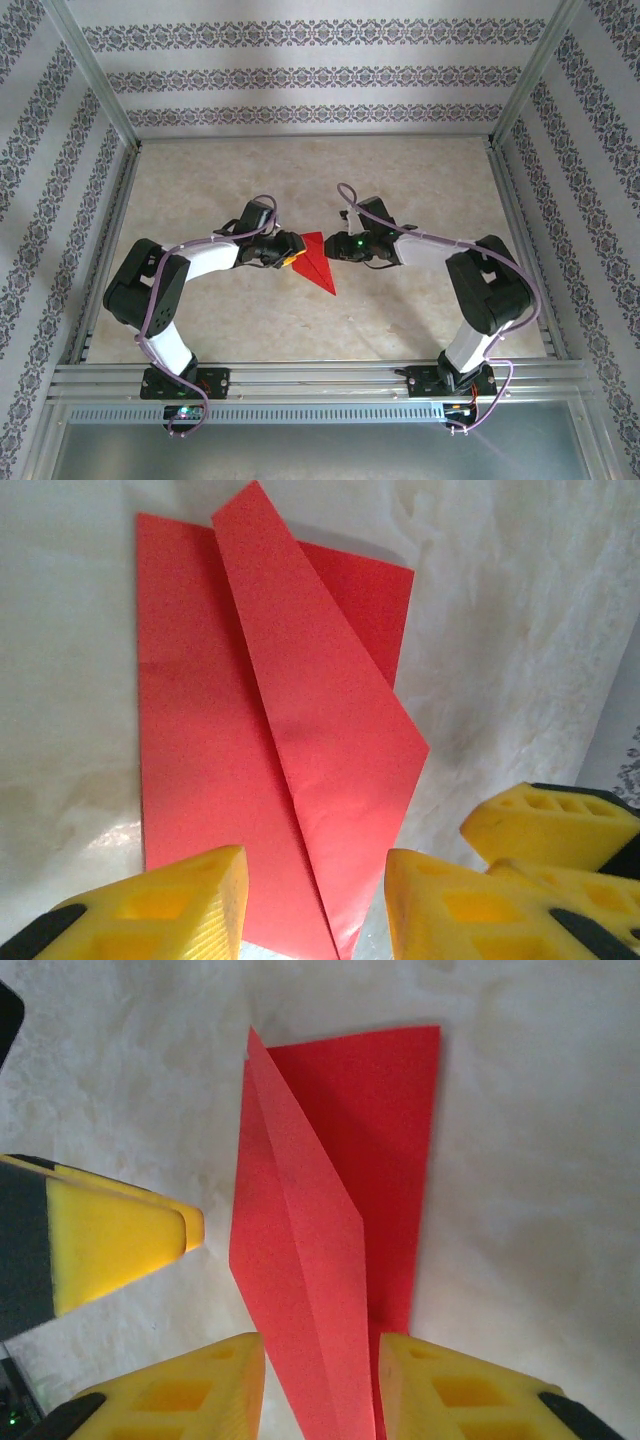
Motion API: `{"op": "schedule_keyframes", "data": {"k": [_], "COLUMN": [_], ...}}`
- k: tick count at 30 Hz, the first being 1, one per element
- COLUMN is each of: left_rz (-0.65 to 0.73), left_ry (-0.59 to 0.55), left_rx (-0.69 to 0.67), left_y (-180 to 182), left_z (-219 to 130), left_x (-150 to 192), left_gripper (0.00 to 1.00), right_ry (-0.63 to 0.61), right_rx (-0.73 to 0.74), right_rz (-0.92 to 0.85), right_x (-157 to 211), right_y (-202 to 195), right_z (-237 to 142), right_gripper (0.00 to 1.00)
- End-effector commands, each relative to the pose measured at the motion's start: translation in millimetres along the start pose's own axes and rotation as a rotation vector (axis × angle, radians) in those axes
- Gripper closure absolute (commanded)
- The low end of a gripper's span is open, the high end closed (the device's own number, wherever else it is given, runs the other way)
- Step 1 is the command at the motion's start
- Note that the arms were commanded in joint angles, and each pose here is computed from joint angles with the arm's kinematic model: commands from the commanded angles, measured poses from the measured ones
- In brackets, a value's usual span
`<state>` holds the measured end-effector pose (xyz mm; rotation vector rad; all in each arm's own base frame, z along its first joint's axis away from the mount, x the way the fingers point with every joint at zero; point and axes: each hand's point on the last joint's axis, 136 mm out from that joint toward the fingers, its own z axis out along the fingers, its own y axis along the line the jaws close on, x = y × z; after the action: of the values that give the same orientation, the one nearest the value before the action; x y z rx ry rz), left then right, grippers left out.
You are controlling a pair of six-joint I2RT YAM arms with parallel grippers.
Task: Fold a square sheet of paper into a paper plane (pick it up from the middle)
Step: Pick up the paper from the center of the table.
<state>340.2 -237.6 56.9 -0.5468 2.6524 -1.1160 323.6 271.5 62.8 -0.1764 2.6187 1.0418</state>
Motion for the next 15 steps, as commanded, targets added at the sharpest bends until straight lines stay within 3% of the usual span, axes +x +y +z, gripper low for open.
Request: {"op": "schedule_keyframes", "data": {"k": [1,15], "left_rz": [-0.034,-0.068], "left_ry": [-0.051,-0.050], "left_rx": [0.050,0.059], "left_y": [-6,5], "left_z": [-1,-3], "left_x": [-14,-16], "left_gripper": [0.60,0.59], "right_ry": [0.005,0.096], "right_rx": [-0.043,-0.115], "right_rz": [-0.046,-0.030], "right_x": [-14,-10], "right_y": [5,-3], "right_z": [9,35], "right_gripper": [0.66,0.74]}}
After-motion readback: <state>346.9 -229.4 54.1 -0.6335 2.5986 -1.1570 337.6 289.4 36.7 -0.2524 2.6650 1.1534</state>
